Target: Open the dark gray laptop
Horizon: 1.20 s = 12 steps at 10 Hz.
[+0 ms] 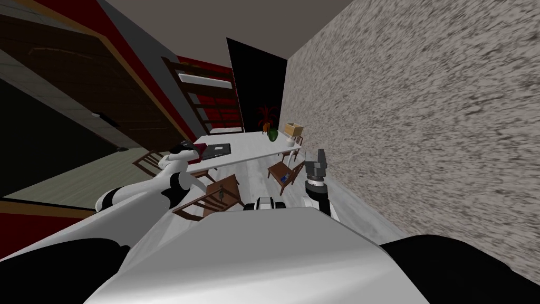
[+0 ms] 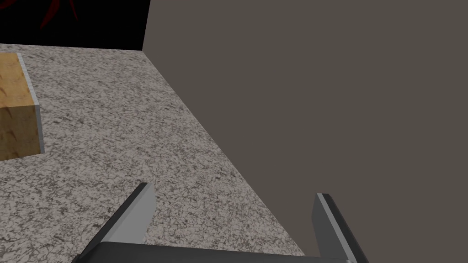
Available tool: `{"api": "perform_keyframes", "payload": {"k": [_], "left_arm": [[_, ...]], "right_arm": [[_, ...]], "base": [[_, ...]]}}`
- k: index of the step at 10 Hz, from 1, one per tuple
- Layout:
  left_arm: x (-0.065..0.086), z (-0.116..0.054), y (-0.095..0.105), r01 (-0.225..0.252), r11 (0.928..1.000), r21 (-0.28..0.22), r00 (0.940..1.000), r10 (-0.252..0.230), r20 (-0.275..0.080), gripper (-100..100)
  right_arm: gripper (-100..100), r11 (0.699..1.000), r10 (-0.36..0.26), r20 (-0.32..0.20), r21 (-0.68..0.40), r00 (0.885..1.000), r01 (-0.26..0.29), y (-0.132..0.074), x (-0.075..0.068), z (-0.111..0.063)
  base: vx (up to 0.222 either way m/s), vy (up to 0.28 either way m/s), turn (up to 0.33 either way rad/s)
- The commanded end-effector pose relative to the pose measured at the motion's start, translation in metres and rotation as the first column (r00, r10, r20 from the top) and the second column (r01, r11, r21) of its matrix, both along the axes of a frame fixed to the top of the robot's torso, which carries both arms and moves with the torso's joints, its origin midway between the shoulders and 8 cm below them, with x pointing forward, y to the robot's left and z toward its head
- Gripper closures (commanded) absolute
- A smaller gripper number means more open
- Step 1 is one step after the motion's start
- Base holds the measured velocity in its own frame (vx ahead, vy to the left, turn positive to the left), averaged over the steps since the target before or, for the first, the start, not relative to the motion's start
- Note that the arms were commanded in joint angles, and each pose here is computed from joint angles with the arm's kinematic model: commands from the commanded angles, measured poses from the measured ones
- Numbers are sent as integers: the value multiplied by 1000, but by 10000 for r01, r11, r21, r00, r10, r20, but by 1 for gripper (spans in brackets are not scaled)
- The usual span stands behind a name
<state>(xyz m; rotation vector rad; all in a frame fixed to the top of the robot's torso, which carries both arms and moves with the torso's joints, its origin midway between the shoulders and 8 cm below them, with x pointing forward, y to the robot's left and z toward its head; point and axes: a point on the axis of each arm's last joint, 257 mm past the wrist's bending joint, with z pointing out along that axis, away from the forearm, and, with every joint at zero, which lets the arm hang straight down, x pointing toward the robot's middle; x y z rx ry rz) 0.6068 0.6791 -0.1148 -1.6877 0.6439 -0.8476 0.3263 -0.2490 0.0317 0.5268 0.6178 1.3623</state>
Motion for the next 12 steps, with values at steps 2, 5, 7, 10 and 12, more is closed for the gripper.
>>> {"api": "perform_keyframes", "payload": {"k": [2,5,7,10,12], "left_arm": [[7,19,-4,242,9996,116,9994,-245,237,-100],[12,27,-10,509,9986,161,9983,-513,278,-100],[12,38,-9,578,9983,-18,9970,-576,518,-100],[18,40,-20,911,9958,-15,9949,-909,432,-100],[24,30,-32,1186,9928,194,9929,-1188,80,-100]], "right_arm": [[0,10000,0,-1,0,10000,0,0,0,0],[0,10000,-1,-2,0,10000,1,0,0,0],[0,10000,0,0,0,10000,0,0,0,0],[0,10000,0,0,0,10000,0,0,0,0],[0,10000,0,0,0,10000,0,0,0,0]], "base": [[35,-25,48],[26,-17,90],[34,-34,55],[43,-29,87],[33,-26,39]]}}
